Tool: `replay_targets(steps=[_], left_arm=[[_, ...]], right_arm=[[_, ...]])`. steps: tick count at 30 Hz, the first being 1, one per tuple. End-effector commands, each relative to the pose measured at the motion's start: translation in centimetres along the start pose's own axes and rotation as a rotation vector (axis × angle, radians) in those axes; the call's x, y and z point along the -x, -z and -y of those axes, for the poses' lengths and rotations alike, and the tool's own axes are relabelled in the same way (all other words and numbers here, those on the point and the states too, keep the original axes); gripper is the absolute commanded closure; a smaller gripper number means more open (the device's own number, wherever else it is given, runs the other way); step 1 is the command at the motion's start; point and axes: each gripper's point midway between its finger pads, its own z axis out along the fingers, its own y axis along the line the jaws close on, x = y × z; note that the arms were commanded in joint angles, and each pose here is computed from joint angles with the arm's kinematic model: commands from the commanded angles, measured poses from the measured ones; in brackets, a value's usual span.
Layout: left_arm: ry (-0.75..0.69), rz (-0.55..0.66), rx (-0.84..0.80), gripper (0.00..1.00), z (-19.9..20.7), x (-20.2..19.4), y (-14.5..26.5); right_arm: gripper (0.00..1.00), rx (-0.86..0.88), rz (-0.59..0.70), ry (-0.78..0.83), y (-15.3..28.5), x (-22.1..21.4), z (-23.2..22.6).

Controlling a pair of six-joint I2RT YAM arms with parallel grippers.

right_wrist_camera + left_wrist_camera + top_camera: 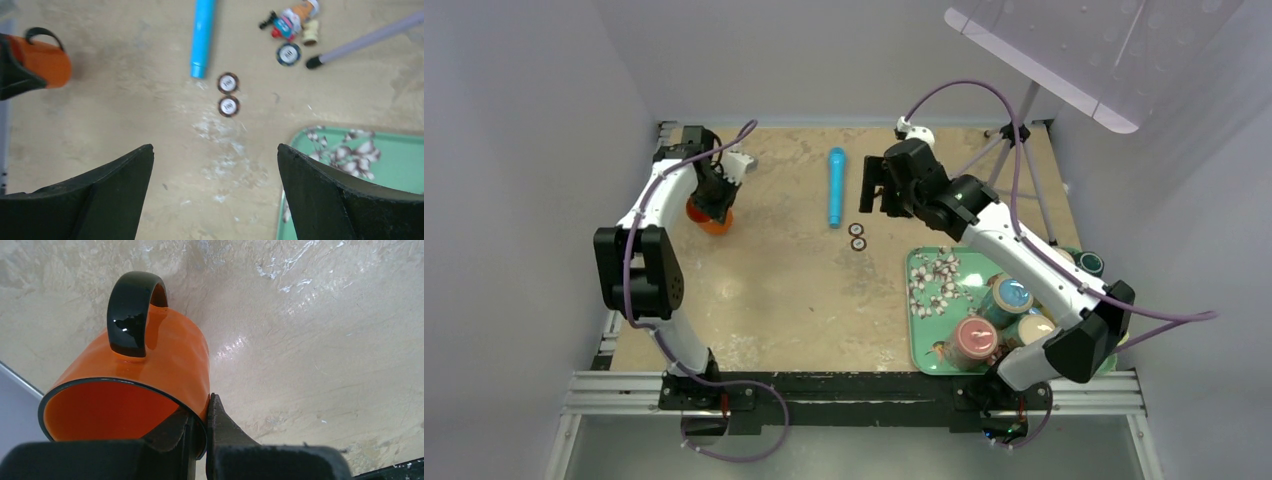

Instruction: Turn the mug right side up

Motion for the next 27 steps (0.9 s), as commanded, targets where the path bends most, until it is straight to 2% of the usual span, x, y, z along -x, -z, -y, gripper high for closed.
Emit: replay_targets(steps=[1,10,13,18,23,27], left_arm=[[-0.011,0.035,0.015,1.00,-1.5,1.2,-0.6],[-0.004,-0.018,-0.052,1.00,-0.2,-0.4,-2.9],[-0.002,-0.021,-0.069,0.86,0.1,-0.5,-3.0],[-0.003,-0.012,-0.063,0.77,0.1,-0.5,-3.0],[0.000,-0.018,-0.074,0.70,0.2,-0.5,-3.4],[0.002,0.012,-0.091,0.51,0.7,0.0,-2.1]], right_arm=[[0.03,-0.278,-0.118,-0.035,1.4,-3.1,5.5],[0.03,-0.493,-0.297,-0.231,5.9,-10.5,11.9],[0.03,-0.591,-0.358,-0.270,7.9,-12.7,14.1],[0.03,-0.561,-0.397,-0.402,10.2,-16.1,14.6],[0.04,-0.538,-0.418,-0.450,11.4,-18.0,15.0],[0.08,-0.524,-0.486,-0.454,12.1,-20.4,15.4]])
